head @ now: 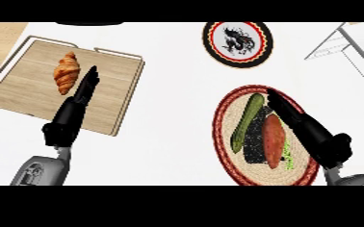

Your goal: Pick the sweet potato from the placemat and place it in the tiered shelf

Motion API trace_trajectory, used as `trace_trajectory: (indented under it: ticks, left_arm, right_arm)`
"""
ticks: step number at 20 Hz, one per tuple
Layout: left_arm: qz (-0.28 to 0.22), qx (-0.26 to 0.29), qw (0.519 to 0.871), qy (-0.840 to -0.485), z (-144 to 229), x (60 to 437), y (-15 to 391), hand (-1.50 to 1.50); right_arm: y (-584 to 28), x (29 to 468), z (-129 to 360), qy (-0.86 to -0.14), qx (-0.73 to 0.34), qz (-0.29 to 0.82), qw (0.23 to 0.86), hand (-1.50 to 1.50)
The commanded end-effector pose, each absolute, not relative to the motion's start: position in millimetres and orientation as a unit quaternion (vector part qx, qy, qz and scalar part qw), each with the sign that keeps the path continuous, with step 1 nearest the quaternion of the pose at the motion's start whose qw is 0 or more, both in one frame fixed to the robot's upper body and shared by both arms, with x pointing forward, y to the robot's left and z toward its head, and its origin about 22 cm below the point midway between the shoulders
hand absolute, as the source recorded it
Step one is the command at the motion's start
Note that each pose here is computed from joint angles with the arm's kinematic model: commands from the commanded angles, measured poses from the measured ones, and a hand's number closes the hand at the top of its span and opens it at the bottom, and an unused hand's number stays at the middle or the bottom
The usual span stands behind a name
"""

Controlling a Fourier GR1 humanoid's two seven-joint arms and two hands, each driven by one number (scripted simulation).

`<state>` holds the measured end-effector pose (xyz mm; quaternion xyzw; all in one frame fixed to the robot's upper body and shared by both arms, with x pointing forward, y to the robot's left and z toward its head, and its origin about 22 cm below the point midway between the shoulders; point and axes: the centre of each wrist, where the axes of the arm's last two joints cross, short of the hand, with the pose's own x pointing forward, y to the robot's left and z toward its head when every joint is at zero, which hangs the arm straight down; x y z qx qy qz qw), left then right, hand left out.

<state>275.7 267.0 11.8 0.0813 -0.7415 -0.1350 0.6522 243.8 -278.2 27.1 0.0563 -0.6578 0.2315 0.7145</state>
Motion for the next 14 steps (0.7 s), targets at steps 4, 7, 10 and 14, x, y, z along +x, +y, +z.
trace_trajectory:
  ticks: [4, 7, 10, 14]
  left_arm:
    - [-0.067, 0.131, 0.723, -0.675, -4, 259, 313, 0.00]
    - [-0.048, 0.143, 0.748, -0.647, -17, 248, 325, 0.00]
    - [-0.026, 0.142, 0.765, -0.628, -19, 239, 336, 0.00]
    - [-0.024, 0.113, 0.774, -0.622, -13, 235, 341, 0.00]
  right_arm:
    - [-255, 268, 49, -0.729, -0.087, 0.070, 0.675, 1.50]
    - [-345, 254, 30, -0.620, -0.335, 0.069, 0.706, 1.50]
    - [-331, 258, 29, -0.645, -0.427, -0.036, 0.633, 1.50]
    - [-216, 241, -8, -0.648, -0.382, -0.075, 0.654, -1.50]
